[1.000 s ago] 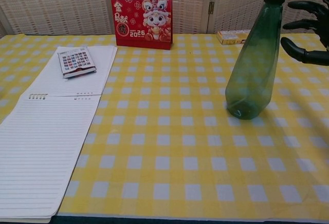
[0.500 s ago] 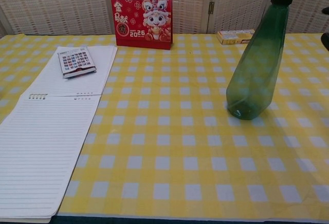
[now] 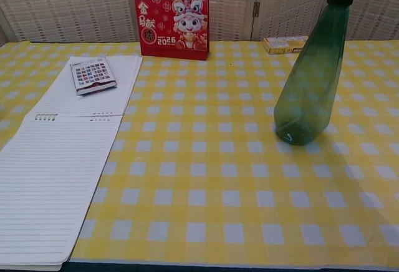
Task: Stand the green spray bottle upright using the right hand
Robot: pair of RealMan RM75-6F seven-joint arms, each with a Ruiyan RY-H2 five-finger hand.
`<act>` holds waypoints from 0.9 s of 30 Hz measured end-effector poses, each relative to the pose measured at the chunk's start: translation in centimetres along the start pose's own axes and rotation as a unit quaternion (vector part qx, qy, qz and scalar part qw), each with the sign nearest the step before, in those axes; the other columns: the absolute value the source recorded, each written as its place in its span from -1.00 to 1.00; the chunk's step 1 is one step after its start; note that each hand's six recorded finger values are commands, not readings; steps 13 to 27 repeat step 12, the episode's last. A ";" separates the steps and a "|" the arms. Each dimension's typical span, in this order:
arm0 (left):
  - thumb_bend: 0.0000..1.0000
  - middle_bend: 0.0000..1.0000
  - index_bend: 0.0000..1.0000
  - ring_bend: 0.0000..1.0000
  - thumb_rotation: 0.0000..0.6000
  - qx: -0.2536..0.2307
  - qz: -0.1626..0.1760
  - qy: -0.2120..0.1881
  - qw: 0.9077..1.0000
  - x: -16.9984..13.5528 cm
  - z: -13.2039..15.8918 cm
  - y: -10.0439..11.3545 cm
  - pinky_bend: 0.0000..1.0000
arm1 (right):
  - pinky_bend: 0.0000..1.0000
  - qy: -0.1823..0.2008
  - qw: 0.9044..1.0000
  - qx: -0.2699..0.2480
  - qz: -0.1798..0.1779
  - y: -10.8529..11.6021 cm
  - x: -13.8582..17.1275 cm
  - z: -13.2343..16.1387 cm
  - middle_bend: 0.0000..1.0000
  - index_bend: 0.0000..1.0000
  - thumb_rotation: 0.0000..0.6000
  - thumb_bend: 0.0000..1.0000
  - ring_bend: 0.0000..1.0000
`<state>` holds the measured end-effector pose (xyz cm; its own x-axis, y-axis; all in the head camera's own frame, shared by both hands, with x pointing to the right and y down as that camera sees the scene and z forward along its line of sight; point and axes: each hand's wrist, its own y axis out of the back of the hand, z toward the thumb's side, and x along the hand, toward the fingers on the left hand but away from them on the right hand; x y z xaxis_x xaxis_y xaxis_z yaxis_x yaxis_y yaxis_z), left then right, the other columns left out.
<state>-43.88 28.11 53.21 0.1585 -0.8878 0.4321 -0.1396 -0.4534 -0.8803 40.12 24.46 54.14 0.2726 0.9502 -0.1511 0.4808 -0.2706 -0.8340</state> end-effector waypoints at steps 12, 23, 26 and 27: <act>-0.21 -0.75 -0.86 -0.84 -0.14 0.020 -0.013 0.000 1.000 -0.1 0.7 -1.1 -0.93 | -1.00 -0.116 0.957 0.241 0.113 1.0 3.6 -2.4 -0.94 -1.00 1.00 -0.26 -1.00; -0.21 -0.75 -0.86 -0.84 -0.14 0.020 -0.013 0.000 1.000 -0.1 0.7 -1.1 -0.93 | -1.00 -0.116 0.957 0.241 0.113 1.0 3.6 -2.4 -0.94 -1.00 1.00 -0.26 -1.00; -0.21 -0.75 -0.86 -0.84 -0.14 0.020 -0.013 0.000 1.000 -0.1 0.7 -1.1 -0.93 | -1.00 -0.116 0.957 0.241 0.113 1.0 3.6 -2.4 -0.94 -1.00 1.00 -0.26 -1.00; -0.21 -0.75 -0.86 -0.84 -0.14 0.020 -0.013 0.000 1.000 -0.1 0.7 -1.1 -0.93 | -1.00 -0.116 0.957 0.241 0.113 1.0 3.6 -2.4 -0.94 -1.00 1.00 -0.26 -1.00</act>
